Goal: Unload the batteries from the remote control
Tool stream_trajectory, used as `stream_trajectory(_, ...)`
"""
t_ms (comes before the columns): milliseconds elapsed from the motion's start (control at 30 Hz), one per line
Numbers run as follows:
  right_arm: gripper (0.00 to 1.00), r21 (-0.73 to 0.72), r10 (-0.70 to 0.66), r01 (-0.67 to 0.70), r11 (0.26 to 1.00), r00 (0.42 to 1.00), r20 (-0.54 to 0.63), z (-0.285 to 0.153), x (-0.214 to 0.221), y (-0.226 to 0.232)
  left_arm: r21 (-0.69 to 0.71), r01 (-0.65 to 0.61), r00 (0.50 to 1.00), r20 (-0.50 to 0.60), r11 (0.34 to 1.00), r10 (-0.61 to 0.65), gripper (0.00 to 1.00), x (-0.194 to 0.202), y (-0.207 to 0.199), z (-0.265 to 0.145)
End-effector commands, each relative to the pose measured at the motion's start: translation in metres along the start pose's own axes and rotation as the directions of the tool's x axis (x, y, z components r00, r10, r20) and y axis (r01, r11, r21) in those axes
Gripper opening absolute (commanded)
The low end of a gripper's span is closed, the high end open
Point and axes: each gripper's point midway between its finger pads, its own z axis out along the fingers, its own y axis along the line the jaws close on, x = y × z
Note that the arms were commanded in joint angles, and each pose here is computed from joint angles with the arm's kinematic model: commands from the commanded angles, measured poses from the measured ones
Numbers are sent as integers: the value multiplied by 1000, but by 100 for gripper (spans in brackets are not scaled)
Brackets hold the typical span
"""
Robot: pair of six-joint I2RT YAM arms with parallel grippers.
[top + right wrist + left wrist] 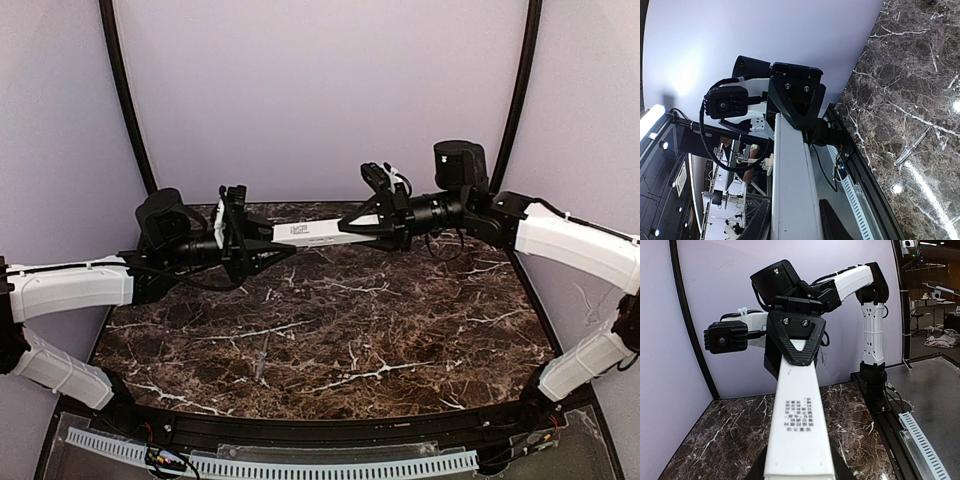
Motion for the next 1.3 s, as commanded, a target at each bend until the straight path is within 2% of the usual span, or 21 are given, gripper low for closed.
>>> stream_trajectory(0, 22, -10, -53, 53, 999, 999, 9, -5, 7, 5, 6, -12, 998, 67, 1000, 12, 0, -24, -10, -11)
stream_trajectory(200, 29, -4, -49, 49, 999, 999, 21, -10, 10, 8, 4, -22, 997, 68, 1000, 22, 0, -26, -12, -13)
stream_trajectory(600, 80, 31, -53, 52, 998, 998, 33, -14, 7, 10, 7, -23, 999, 30, 1000, 23, 0, -20, -12, -12)
stream_trajectory(967, 80, 176, 26, -32, 984, 999, 40, -15, 2, -15, -20, -67, 996, -64, 998, 66, 0, -6, -7, -13)
stream_trajectory(1267, 69, 234, 43, -52, 971, 998, 41, -9, 0, -32, -20, -65, 994, -84, 998, 63, 0, -2, -5, -12)
